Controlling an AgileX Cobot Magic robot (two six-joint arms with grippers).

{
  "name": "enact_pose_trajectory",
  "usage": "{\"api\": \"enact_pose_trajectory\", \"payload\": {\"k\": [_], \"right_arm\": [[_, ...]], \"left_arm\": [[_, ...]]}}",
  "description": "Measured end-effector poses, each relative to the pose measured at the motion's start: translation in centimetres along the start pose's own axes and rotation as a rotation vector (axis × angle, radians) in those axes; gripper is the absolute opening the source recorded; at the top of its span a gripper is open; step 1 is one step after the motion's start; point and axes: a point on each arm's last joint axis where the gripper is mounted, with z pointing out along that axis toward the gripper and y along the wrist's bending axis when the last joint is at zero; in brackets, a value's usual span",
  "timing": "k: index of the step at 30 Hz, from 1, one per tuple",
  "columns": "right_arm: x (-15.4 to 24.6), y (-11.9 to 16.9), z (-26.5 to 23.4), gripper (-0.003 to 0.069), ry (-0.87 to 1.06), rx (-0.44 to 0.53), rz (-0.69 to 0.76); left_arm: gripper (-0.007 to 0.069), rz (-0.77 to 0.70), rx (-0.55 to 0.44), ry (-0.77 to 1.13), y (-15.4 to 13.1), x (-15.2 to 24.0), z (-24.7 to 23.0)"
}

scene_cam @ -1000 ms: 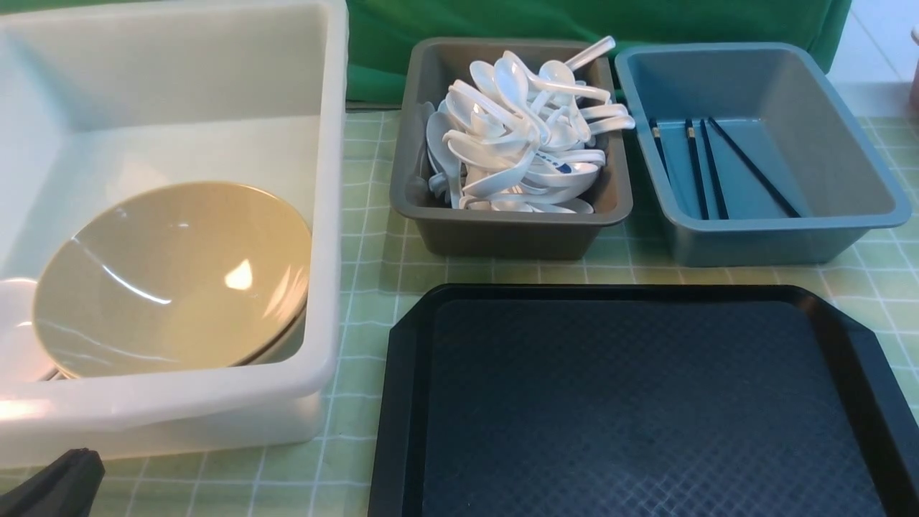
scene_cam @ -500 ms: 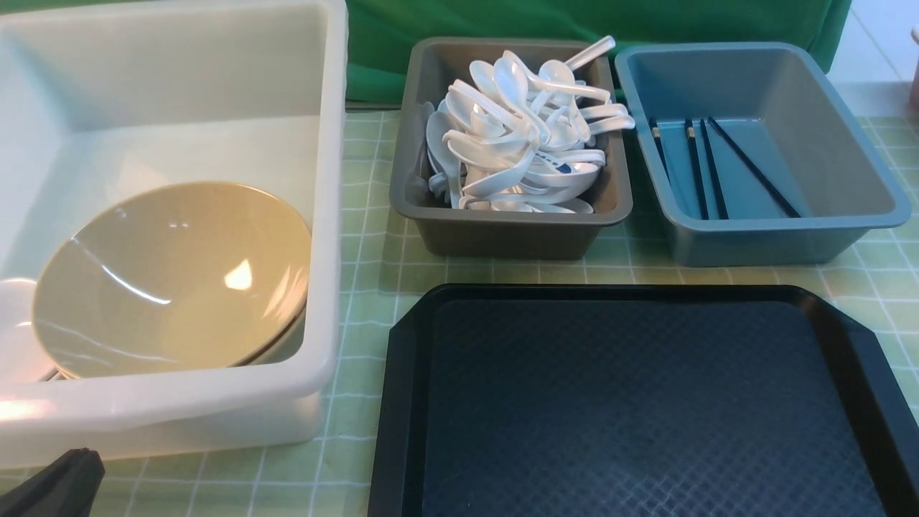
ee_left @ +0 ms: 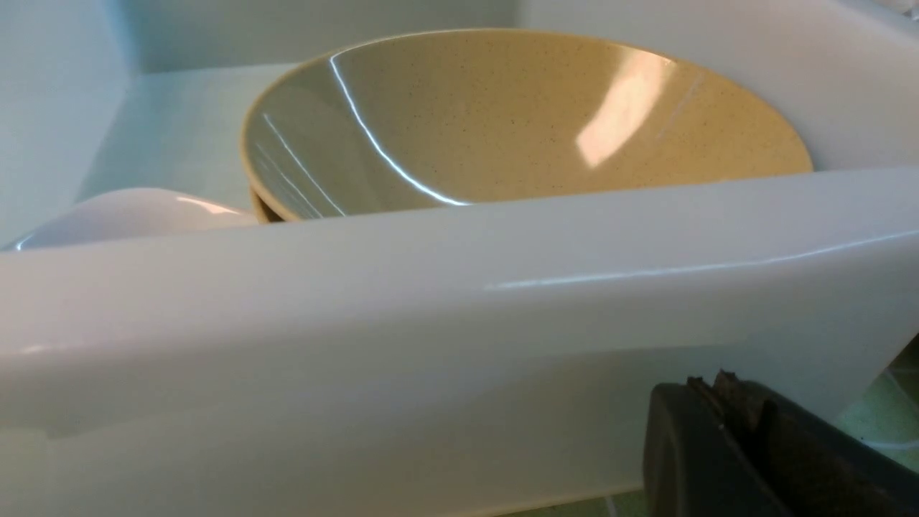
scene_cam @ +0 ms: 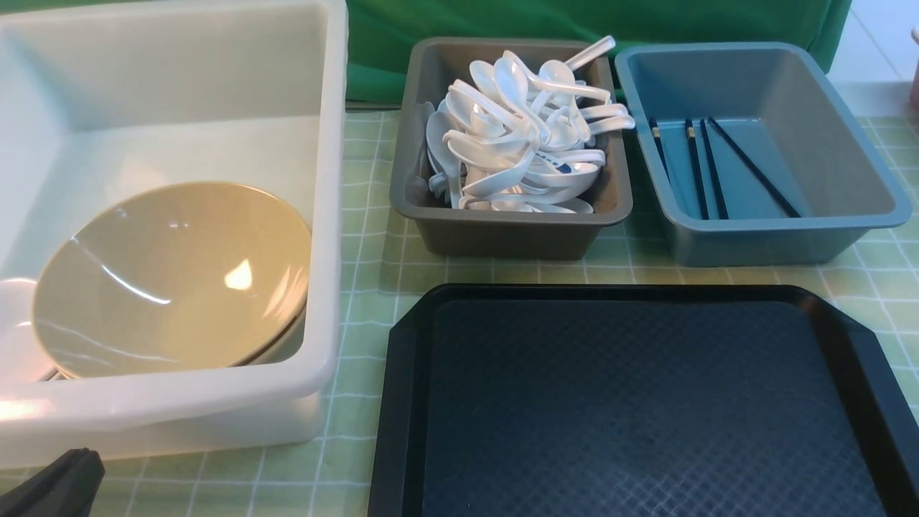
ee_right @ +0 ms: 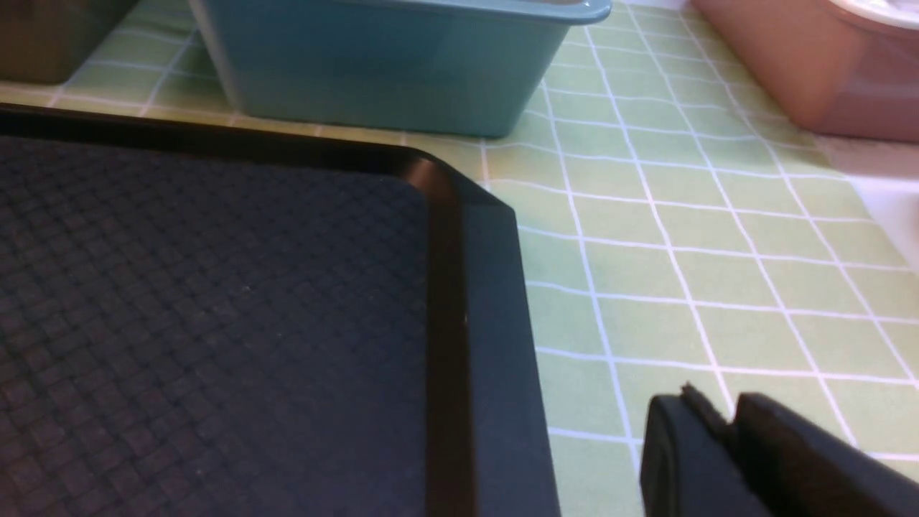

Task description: On green table put chopsticks spoon bowls plates into blue grey white boxes.

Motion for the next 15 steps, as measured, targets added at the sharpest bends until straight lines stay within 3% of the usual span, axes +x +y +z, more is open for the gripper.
{"api": "enact_pose_trajectory", "payload": {"k": [15], "right_arm": [[0.0,0.0,0.0,0.0118,0.0,0.0,0.0]], "left_arm": [[-0.0002,0.0,0.0,0.0,0.0,0.0,0.0]]}}
